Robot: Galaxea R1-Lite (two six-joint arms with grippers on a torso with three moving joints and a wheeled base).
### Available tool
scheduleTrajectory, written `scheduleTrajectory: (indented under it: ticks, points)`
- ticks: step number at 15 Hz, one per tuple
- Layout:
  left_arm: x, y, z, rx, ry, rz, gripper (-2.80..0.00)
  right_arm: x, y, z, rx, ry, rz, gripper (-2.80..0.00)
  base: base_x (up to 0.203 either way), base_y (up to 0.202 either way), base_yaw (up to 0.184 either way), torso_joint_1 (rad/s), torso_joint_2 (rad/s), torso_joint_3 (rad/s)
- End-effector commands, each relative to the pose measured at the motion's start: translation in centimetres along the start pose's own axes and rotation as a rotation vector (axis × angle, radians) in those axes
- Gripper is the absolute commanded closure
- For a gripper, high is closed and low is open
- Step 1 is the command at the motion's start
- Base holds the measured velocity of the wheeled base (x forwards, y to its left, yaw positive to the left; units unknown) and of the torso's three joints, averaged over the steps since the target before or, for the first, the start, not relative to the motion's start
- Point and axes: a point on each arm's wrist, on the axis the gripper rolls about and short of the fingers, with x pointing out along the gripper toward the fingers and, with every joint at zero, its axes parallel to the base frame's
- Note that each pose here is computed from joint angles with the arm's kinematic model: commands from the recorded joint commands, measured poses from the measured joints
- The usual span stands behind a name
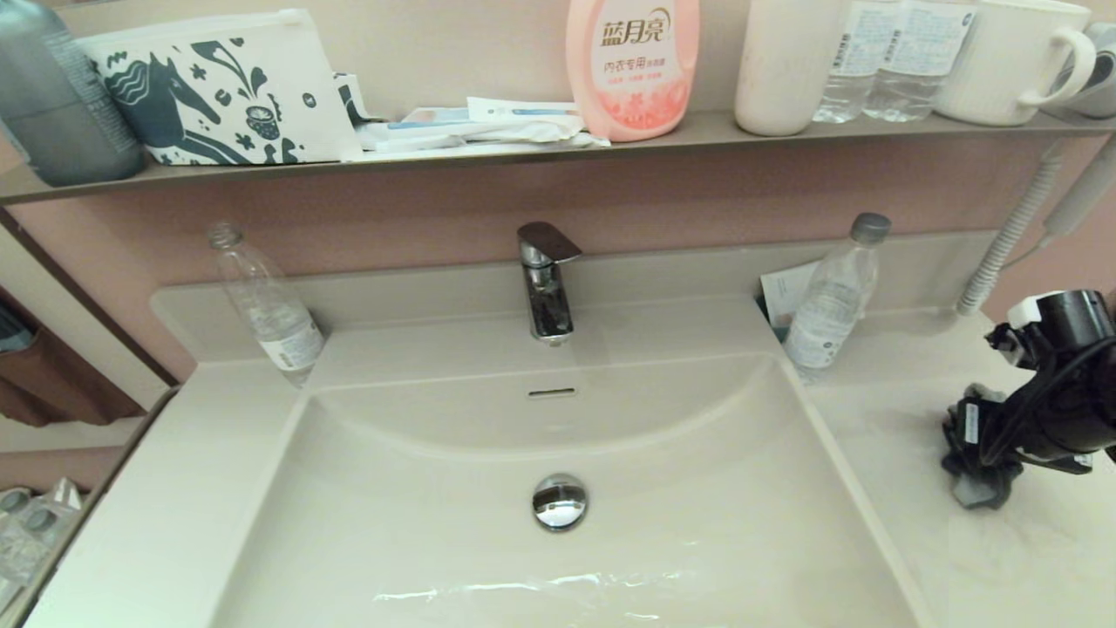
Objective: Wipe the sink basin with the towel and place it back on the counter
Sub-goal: Wipe the sink
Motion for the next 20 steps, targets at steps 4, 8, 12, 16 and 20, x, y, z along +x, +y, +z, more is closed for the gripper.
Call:
scheduleTrajectory:
  ticks: [4, 8, 12, 16, 20]
  points:
    - [0.0, 0.0, 0.0, 0.0, 0.001, 0.001, 0.0, -1.2, 4.4, -0.6, -0.019, -0.021, 0.086, 0.0, 0.0, 0.0, 0.0, 0.0, 0.0, 0.0]
    - [0.0, 0.0, 0.0, 0.0, 0.001, 0.001, 0.0, -2.4, 8.5, -2.7, -0.063, -0.013, 0.123, 0.0, 0.0, 0.0, 0.0, 0.0, 0.0, 0.0]
    - [0.0, 0.0, 0.0, 0.0, 0.001, 0.001, 0.0, -3.9, 7.6, -5.0, -0.103, 0.11, 0.059, 0.0, 0.0, 0.0, 0.0, 0.0, 0.0, 0.0]
    - [0.0, 0.0, 0.0, 0.0, 0.001, 0.001, 0.0, -5.1, 5.1, -7.4, -0.12, 0.174, -0.01, 0.0, 0.0, 0.0, 0.0, 0.0, 0.0, 0.0]
    - [0.0, 0.0, 0.0, 0.0, 0.001, 0.001, 0.0, -5.1, 0.9, -6.8, -0.076, 0.203, -0.123, 0.0, 0.0, 0.0, 0.0, 0.0, 0.0, 0.0]
